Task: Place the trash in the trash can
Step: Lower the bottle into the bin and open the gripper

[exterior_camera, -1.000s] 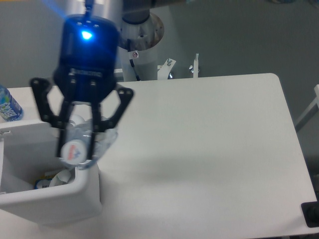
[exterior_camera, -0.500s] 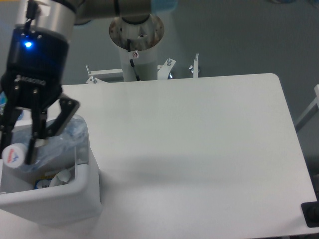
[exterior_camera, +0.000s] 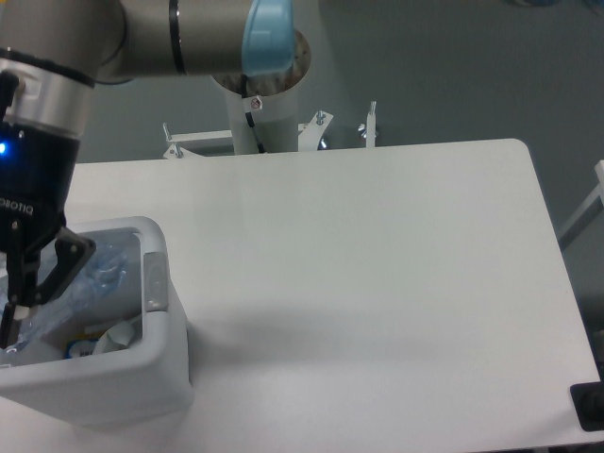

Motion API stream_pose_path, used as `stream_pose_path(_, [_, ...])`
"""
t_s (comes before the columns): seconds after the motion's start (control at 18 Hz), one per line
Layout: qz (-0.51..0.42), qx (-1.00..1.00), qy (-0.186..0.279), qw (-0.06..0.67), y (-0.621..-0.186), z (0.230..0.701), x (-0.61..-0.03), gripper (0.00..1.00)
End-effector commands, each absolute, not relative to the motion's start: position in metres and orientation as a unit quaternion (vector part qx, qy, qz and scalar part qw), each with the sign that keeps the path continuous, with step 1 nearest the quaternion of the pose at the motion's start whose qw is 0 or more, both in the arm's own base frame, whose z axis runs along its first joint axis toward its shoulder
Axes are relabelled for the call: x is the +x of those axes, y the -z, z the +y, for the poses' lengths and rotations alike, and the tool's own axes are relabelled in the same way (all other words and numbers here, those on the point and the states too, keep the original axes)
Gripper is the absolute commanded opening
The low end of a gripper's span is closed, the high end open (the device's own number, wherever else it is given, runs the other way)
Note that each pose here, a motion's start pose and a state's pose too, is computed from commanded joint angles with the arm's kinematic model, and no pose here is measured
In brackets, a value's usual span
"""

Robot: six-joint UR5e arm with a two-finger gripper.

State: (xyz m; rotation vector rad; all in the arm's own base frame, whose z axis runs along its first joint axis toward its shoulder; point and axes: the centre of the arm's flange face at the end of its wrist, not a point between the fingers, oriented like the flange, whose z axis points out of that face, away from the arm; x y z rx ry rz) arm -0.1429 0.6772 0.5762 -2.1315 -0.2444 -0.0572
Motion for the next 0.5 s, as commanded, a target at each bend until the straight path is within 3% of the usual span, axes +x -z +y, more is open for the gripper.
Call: stream_pose_path(0.5, [-0.103,-0.886,0.035,0.451,-0.541,0.683,-0.139,0.46])
